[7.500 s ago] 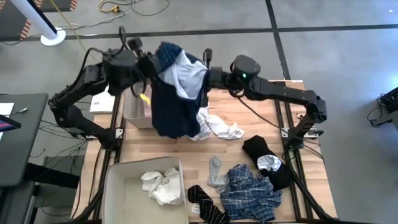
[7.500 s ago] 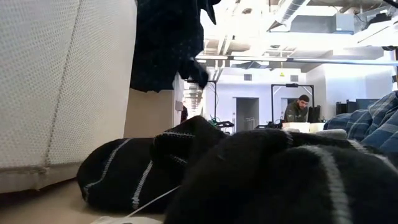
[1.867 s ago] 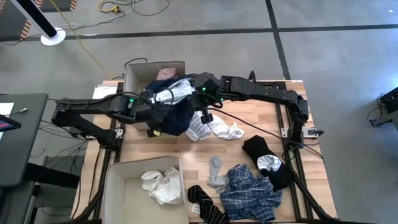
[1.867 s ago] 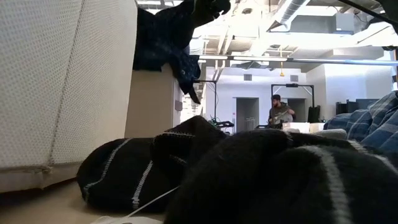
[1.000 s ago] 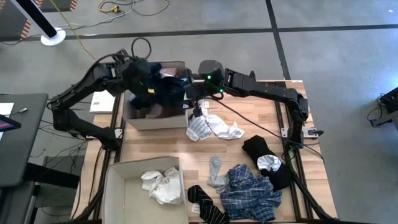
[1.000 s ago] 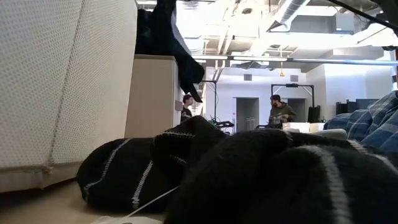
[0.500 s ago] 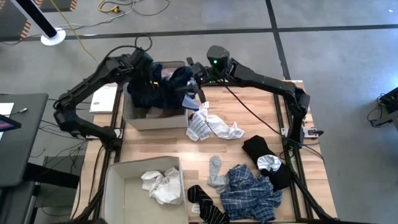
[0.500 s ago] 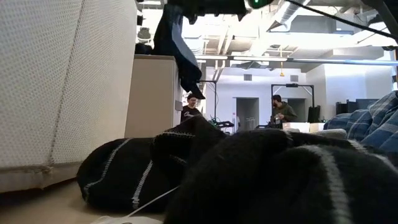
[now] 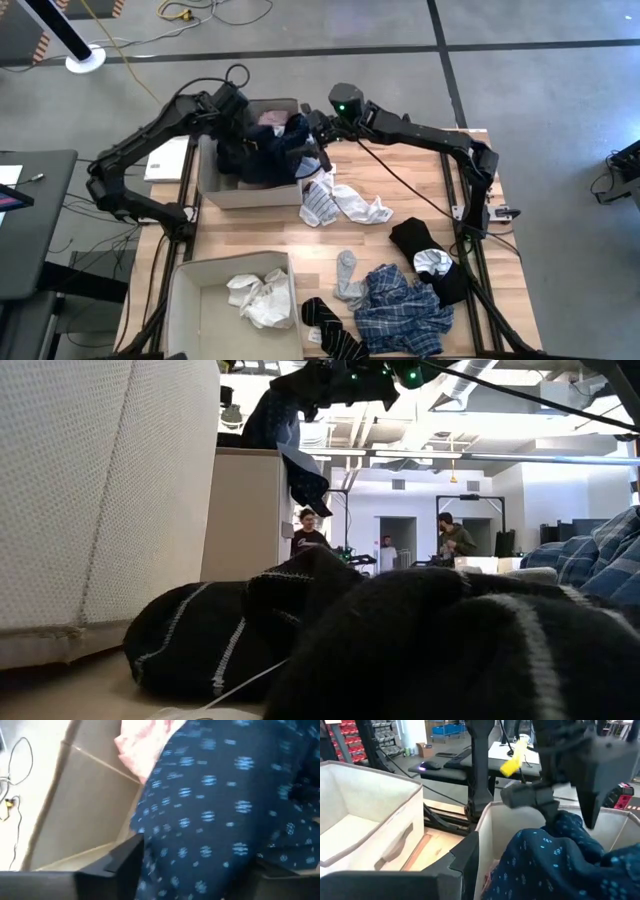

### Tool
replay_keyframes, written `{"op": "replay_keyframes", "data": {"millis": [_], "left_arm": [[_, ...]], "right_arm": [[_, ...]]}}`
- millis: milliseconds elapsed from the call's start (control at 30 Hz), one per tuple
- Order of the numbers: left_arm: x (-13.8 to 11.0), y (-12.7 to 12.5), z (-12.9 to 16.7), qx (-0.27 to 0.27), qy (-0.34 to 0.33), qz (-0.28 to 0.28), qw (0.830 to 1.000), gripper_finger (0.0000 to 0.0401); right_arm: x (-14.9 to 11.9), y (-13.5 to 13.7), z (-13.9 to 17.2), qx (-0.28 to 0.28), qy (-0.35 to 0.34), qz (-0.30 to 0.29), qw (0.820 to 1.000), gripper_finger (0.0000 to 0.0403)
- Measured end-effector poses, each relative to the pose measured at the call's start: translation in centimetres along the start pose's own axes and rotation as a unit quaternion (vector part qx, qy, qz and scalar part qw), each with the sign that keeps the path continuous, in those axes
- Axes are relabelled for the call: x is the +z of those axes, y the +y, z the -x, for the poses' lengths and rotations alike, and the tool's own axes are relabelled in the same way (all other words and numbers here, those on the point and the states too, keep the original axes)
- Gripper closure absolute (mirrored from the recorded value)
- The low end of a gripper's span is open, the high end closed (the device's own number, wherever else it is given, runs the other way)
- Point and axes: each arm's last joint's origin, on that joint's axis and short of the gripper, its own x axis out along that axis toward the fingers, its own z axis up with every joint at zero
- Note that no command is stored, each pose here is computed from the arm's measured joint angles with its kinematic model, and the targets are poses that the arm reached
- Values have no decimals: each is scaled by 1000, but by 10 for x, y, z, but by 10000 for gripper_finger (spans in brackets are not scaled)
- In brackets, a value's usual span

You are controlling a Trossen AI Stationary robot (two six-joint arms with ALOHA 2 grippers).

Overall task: Sort clothes
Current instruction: Put the dark blue long sleeve into the top light brown laundry organizer

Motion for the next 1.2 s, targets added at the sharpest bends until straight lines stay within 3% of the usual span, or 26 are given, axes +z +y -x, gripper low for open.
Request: {"op": "replay_keyframes", "data": {"millis": [133, 267, 400, 433, 500, 567, 633, 900, 1200], "left_arm": [[-1, 8, 22, 23, 5, 8, 1000, 153], [0, 18, 48, 77, -7, 24, 997, 148], [2, 26, 72, 91, -44, 42, 994, 148], [3, 27, 76, 80, -58, 48, 994, 148], [6, 24, 81, 7, -98, 55, 994, 147], [10, 20, 83, -87, -142, 50, 985, 147], [15, 13, 83, -144, -171, 38, 974, 147], [32, -23, 43, -195, -190, -14, 962, 147], [44, -42, 30, -269, -257, -39, 927, 125]], "right_arm": [[0, 0, 0, 0, 0, 0, 1000, 251], [0, 0, 0, 0, 0, 1, 1000, 251], [0, 0, 0, 0, -1, 1, 1000, 251], [0, 0, 0, 0, -1, -1, 1000, 251], [0, 0, 0, 0, -1, -1, 1000, 251], [1, 0, 0, 3, -3, 0, 1000, 251], [1, 0, 0, 6, -5, 0, 1000, 251], [4, 7, -4, 32, -14, 0, 999, 251], [4, 9, -6, 43, -16, 3, 999, 251]]}}
